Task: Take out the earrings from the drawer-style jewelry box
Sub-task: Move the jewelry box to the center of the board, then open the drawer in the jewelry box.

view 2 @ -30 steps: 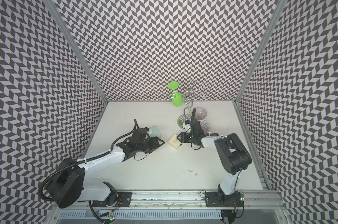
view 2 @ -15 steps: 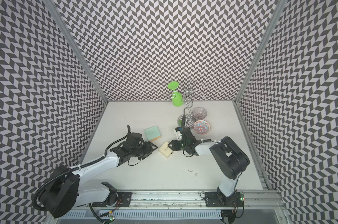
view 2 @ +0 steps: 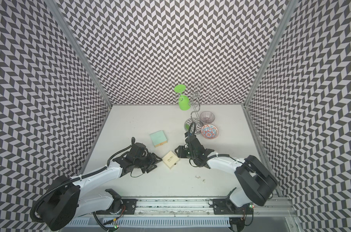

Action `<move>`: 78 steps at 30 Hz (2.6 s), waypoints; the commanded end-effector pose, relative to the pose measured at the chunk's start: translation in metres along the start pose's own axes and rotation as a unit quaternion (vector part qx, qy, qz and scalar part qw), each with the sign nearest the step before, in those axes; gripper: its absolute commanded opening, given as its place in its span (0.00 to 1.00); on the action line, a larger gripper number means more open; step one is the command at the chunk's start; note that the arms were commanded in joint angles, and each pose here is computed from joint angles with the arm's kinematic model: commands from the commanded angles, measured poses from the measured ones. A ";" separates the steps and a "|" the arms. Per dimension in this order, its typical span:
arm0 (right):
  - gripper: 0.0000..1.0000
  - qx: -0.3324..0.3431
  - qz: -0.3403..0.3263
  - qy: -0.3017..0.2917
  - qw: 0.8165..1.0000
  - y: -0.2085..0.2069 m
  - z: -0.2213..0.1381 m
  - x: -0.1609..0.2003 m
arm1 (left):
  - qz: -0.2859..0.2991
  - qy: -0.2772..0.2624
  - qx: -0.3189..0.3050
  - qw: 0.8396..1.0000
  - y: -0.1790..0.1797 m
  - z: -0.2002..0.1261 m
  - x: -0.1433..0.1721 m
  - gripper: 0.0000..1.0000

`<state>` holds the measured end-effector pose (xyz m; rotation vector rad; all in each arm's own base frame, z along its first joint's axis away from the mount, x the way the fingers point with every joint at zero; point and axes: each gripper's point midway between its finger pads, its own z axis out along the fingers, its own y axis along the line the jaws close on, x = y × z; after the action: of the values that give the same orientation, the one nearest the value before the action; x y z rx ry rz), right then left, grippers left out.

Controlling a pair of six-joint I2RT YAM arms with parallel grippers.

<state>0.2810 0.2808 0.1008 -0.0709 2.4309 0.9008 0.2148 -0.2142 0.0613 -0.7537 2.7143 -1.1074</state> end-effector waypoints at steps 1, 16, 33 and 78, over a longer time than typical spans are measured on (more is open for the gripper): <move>0.43 0.072 0.002 0.008 0.997 -0.026 -0.017 0.015 | -0.012 0.020 0.015 1.000 -0.018 0.005 0.007 0.59; 0.35 0.091 -0.183 0.090 0.975 -0.002 -0.025 0.104 | 0.018 0.008 0.006 1.000 -0.024 0.031 -0.002 0.44; 0.37 0.129 -0.185 0.089 0.970 0.004 0.021 0.087 | 0.048 -0.024 0.003 0.999 -0.029 0.032 -0.023 0.35; 0.08 0.137 -0.185 0.077 0.970 -0.010 0.041 0.070 | 0.076 -0.020 -0.050 0.996 -0.016 0.050 -0.023 0.35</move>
<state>0.2370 0.3038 0.0312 -0.4821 2.5764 0.3822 0.2579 -0.2504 0.0443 -0.5576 2.7194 -1.0052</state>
